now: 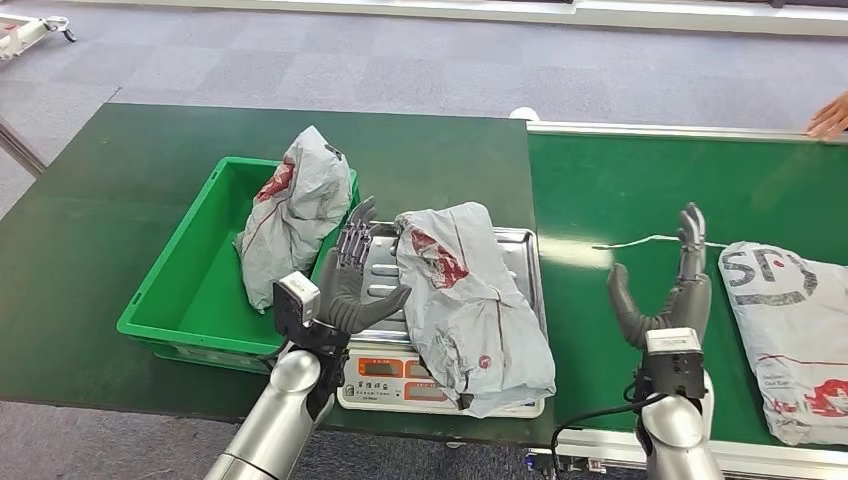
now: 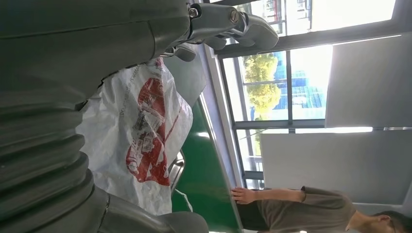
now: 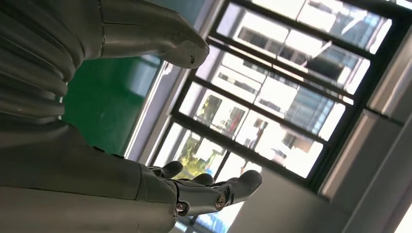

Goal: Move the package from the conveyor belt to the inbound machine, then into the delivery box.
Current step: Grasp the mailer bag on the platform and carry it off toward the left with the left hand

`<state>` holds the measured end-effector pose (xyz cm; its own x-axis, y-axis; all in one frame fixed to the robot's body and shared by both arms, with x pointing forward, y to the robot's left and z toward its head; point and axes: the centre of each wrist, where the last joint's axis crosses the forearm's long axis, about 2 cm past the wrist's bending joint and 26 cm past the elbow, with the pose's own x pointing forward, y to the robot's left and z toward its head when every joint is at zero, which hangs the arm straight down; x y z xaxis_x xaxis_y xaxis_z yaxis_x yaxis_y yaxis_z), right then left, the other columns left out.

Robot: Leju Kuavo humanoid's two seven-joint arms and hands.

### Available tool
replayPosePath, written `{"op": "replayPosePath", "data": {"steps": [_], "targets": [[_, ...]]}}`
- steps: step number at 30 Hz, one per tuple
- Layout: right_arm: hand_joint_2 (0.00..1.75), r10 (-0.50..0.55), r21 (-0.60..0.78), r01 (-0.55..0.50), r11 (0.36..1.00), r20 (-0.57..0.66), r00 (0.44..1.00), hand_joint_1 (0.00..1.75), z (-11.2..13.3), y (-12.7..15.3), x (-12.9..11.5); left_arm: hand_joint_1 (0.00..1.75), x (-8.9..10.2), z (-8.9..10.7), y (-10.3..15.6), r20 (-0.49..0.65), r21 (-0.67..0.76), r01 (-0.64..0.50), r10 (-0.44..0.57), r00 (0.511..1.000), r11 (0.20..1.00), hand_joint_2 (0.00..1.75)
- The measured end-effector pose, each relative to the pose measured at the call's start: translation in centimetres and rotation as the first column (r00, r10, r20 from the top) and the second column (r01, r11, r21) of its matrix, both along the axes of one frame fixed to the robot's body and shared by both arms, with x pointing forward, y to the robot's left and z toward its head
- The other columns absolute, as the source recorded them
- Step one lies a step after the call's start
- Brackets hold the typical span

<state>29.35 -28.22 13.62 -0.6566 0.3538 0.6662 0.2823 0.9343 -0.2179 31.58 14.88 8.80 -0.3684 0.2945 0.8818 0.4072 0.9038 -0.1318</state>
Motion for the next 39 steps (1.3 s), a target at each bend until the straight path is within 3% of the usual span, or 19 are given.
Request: {"op": "replayPosePath", "data": {"steps": [6, 10, 15, 28, 33, 36, 39], "targets": [[1.75, -0.15, 0.108, 0.153, 0.982, -0.031, 0.988, 0.0, -1.2, -2.5, -1.9, 0.0, 0.0, -0.1, -0.1, -0.008, -0.008, 0.0, 0.0, 1.0, 1.0, 1.75], [1.75, -0.166, 0.116, 0.169, 0.979, -0.04, 0.985, 0.0, -1.5, -2.8, -2.1, 0.0, 0.0, -0.1, -0.1, -0.008, -0.008, 0.0, 0.0, 1.0, 1.0, 1.75], [1.75, -0.27, 0.114, 0.293, 0.949, -0.186, 0.945, 0.0, -5.3, -4.6, -4.1, 0.0, 0.0, -0.1, 0.0, -0.006, -0.007, -0.002, 0.002, 1.0, 1.0, 1.75], [1.75, -0.278, 0.066, 0.304, 0.95, -0.255, 0.926, 0.0, -7.1, -4.2, -4.2, 0.0, -0.2, 0.1, 0.2, 0.01, -0.005, -0.008, 0.008, 1.0, 1.0, 1.75], [1.75, -0.278, 0.037, 0.298, 0.954, -0.268, 0.922, 0.0, -7.5, -3.7, -3.5, 0.0, -0.4, 1.1, 0.1, 0.074, 0.032, -0.017, 0.014, 0.997, 0.999, 1.75], [1.75, -0.261, 0.036, 0.281, 0.959, -0.274, 0.926, 0.0, -7.6, -3.1, -2.9, 0.0, -0.4, 2.5, -1.4, 0.156, 0.104, 0.037, -0.053, 0.986, 0.994, 1.75], [1.75, -0.244, 0.037, 0.265, 0.964, -0.279, 0.929, 0.0, -7.6, -2.7, -2.2, 0.0, -0.3, 3.4, -4.0, 0.213, 0.249, 0.154, -0.209, 0.954, 0.956, 1.75]]}}
